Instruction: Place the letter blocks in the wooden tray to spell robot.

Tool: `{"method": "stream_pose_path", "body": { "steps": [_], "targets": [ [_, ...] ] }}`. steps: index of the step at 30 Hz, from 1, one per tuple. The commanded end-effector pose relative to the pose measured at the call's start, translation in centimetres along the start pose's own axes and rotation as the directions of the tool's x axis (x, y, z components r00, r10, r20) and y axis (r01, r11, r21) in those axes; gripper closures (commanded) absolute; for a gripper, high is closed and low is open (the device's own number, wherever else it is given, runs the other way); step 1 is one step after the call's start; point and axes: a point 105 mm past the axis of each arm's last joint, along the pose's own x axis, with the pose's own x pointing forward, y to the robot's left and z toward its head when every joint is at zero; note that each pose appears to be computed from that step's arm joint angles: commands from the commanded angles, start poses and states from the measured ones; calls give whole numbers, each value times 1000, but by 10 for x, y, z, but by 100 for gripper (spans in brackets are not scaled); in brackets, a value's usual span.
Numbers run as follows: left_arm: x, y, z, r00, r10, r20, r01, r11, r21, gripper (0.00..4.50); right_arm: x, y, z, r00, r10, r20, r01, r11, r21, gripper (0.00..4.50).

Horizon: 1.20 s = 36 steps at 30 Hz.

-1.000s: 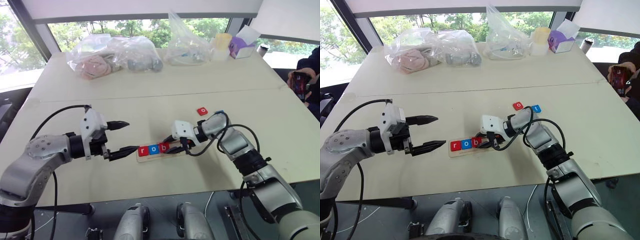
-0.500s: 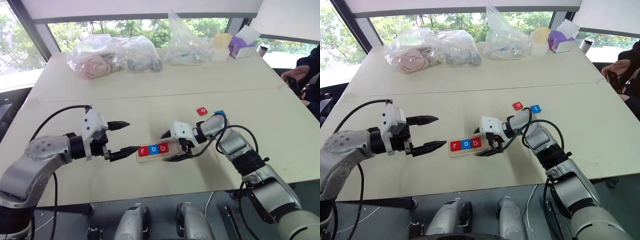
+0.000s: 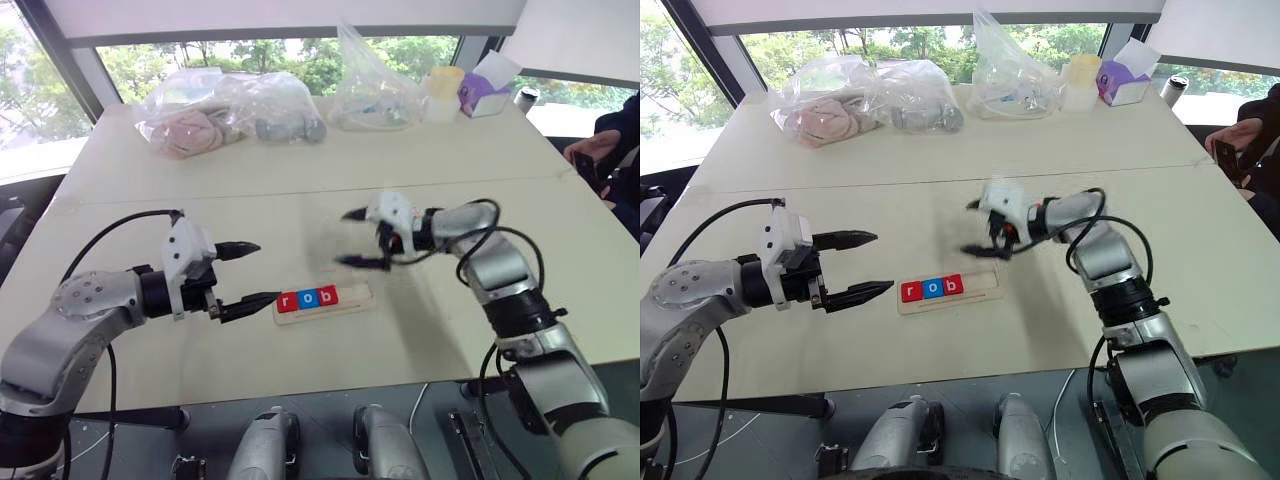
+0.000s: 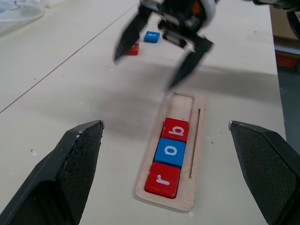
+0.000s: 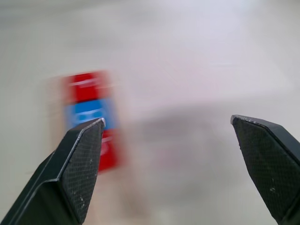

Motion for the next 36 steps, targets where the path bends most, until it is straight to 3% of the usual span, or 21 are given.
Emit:
{"method": "stream_pose_path", "body": {
  "steps": [1,4,8,22,25,30,36],
  "targets": [
    [2,-2,8,1000,0,30,0,1000,28,0,-32,-63,-15,891,-452,-49,454,885,103,7],
    [4,-3,7,1000,-1,31,1,1000,27,0,-43,-72,-37,807,-576,-129,591,788,176,7],
    [4,-2,7,999,-3,33,2,1000,27,0,-43,-66,-69,736,-626,-259,677,692,252,7],
    [3,2,9,1000,2,26,-3,999,37,0,-27,-59,-108,689,-604,-402,724,604,334,7],
    [3,2,9,1000,7,27,-8,999,37,0,-24,-57,-112,694,-590,-414,719,604,343,89],
    [3,1,9,1000,11,28,-12,999,36,0,-24,-53,-112,696,-577,-428,716,598,359,332],
    [5,0,8,999,7,33,-8,999,33,0,-52,-31,-95,661,-621,-421,749,582,318,330]
  ]
}}
